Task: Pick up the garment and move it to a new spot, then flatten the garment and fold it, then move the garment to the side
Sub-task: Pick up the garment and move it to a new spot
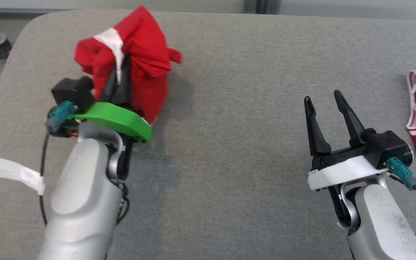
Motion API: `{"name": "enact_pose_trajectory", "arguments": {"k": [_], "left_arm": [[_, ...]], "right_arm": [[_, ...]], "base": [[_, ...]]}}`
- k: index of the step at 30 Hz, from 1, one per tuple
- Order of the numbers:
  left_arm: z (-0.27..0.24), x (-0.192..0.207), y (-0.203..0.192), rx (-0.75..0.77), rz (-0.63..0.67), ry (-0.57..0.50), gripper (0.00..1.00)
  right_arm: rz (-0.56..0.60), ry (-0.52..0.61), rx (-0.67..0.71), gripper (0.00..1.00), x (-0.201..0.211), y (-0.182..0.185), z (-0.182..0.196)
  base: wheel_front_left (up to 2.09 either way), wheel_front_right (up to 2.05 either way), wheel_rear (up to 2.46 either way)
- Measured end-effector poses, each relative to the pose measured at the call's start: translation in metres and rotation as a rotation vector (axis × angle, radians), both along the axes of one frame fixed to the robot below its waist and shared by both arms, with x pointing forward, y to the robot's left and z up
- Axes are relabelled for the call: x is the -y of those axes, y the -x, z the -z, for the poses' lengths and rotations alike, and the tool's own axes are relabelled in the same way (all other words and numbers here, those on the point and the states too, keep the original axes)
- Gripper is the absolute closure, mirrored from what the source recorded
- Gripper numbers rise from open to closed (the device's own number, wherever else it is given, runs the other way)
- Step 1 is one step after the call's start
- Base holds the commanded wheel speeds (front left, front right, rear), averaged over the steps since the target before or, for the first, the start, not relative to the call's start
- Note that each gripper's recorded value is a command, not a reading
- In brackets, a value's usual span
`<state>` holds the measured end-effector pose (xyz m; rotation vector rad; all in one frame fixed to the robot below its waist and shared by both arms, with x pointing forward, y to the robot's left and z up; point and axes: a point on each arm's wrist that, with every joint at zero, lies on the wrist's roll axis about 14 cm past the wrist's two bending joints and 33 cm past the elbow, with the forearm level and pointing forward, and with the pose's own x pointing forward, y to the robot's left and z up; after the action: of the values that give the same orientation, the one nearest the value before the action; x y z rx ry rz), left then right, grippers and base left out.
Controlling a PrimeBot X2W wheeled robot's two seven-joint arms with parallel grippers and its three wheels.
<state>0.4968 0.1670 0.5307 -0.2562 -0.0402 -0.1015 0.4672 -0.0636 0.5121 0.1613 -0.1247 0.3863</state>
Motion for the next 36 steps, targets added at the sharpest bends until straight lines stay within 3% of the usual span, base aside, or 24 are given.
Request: {"name": "enact_pose_trajectory", "arguments": {"k": [9, 18, 19, 20, 21, 25, 30, 36], "left_arm": [[-0.003, 0.112, 0.02, -0.011, 0.217, 0.127, 1.0], [0.019, 0.207, 0.053, -0.082, 0.425, 0.113, 1.0], [0.024, 0.214, 0.057, -0.099, 0.447, 0.106, 0.81], [0.033, 0.221, 0.062, -0.122, 0.468, 0.094, 0.27], [0.042, 0.228, 0.069, -0.151, 0.495, 0.083, 0.0], [0.058, 0.24, 0.076, -0.202, 0.54, 0.066, 0.0], [0.045, 0.234, 0.065, -0.161, 0.515, 0.068, 0.0], [-0.014, 0.181, 0.024, 0.049, 0.351, 0.033, 0.0]], "right_arm": [[0.12, 0.002, 0.034, 0.0, 0.044, 0.009, -0.016], [0.224, 0.013, 0.035, 0.0, 0.082, 0.015, -0.018], [0.23, 0.015, 0.033, 0.0, 0.085, 0.016, -0.017], [0.238, 0.015, 0.031, 0.0, 0.088, 0.016, -0.016], [0.244, 0.016, 0.028, 0.0, 0.09, 0.016, -0.016], [0.261, 0.019, 0.023, 0.0, 0.096, 0.016, -0.013], [0.255, 0.017, 0.018, 0.0, 0.094, 0.015, -0.012], [0.206, 0.015, 0.011, 0.0, 0.075, 0.017, -0.01]], "base": [[0.0, 0.0, 0.0], [0.0, 0.0, 0.0], [0.0, 0.0, 0.0], [0.0, 0.0, 0.0], [0.0, 0.0, 0.0], [0.0, 0.0, 0.0], [0.0, 0.0, 0.0], [0.0, 0.0, 0.0]]}}
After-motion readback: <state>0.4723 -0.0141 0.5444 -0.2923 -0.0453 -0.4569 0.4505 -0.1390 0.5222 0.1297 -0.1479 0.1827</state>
